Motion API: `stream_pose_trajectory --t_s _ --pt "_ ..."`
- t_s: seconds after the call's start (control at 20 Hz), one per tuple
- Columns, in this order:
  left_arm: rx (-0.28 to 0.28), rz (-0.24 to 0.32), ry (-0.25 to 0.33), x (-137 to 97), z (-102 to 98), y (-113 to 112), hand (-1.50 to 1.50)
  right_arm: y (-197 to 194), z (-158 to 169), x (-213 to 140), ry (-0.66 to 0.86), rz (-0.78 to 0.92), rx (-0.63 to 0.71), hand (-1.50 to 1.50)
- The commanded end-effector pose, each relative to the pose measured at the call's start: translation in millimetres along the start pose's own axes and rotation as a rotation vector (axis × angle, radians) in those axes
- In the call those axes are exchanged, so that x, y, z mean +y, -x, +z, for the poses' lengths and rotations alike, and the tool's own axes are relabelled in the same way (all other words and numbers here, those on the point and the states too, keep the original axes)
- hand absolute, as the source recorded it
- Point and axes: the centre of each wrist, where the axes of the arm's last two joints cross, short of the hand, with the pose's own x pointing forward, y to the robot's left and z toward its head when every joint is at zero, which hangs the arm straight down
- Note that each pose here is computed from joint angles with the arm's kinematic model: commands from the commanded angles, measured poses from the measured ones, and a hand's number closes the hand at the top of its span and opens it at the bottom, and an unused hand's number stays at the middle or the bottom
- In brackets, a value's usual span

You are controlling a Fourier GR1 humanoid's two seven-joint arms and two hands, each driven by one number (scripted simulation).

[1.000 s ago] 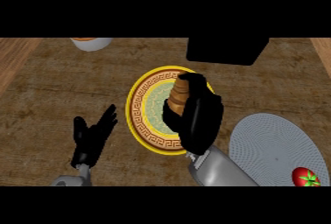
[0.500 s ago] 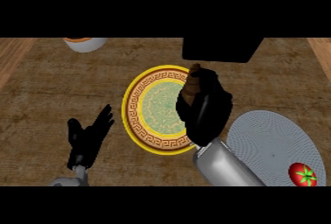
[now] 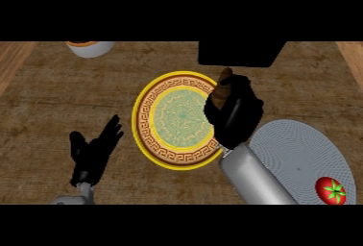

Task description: Pick the croissant from the placemat and place it in the plate

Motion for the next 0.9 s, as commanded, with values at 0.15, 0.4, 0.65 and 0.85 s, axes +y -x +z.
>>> stream_pose_trajectory --t_s 0.15,0.4,0.65,0.85 --pt "0.008 -0.009 0.012 -1 -2 1 0.00 30 0 32 -0.234 0.105 0.426 -1.50" --pt "0.008 -0.012 0.031 -11 -5 -8 0.00 31 4 54 -0.268 -0.039 0.400 -1.50" --pt "0.010 -0.002 0.011 -15 -7 -8 0.00 28 6 54 -0.170 -0.269 0.311 -1.50" --pt "0.028 0.000 -0.004 -12 -1 4 0.00 22 2 50 -0.065 -0.418 0.347 -1.50"
